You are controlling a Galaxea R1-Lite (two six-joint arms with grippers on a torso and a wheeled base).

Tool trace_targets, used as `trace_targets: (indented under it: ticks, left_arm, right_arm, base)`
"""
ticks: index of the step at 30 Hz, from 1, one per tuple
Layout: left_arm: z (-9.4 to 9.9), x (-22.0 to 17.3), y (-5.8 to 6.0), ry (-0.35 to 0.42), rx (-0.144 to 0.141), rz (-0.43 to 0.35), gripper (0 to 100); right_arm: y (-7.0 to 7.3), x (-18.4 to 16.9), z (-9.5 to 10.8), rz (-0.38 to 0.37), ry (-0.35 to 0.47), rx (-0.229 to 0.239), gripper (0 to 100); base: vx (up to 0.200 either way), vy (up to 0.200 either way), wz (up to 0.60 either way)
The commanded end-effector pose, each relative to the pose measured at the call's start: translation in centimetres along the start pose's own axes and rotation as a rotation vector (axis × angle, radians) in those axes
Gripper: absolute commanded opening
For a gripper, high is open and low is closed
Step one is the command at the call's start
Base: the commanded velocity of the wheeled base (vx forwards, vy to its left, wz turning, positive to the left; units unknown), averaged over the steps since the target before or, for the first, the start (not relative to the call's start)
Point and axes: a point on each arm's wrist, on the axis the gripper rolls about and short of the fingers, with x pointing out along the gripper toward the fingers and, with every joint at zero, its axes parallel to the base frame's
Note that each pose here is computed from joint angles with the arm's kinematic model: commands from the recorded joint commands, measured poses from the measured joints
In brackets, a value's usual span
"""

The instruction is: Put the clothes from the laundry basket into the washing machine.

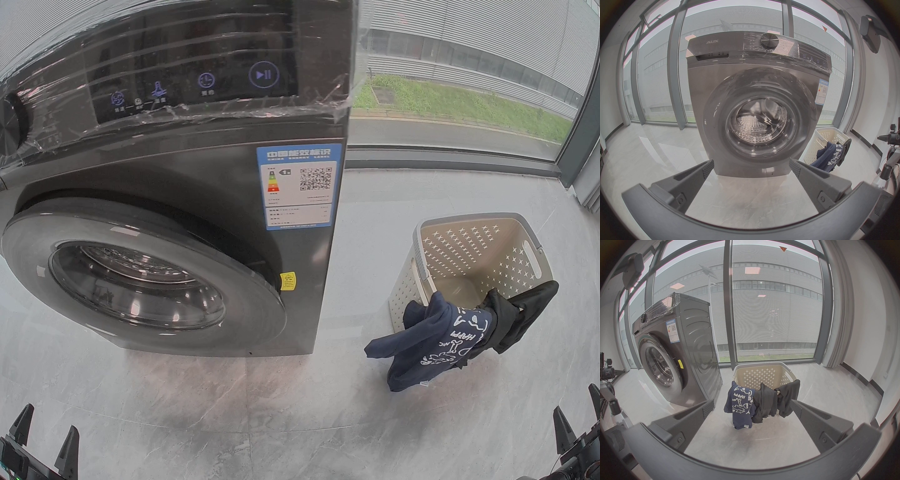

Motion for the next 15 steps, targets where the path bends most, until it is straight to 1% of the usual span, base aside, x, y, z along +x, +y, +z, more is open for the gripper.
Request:
trace_targets:
  ticks: [1, 15]
  left_arm:
    - [-0.46, 0.07, 0.03, 0.01, 0.0, 0.001, 100]
    - [-0.46, 0.07, 0.03, 0.01, 0.0, 0.001, 100]
  right_arm:
    - [0.0, -0.01, -0.49, 0.001, 0.0, -0.001, 100]
    - [0.0, -0.01, -0.49, 0.001, 0.0, -0.001, 100]
  base:
    - [0.0, 0.0, 0.0]
    - [0.0, 0.2, 0.0]
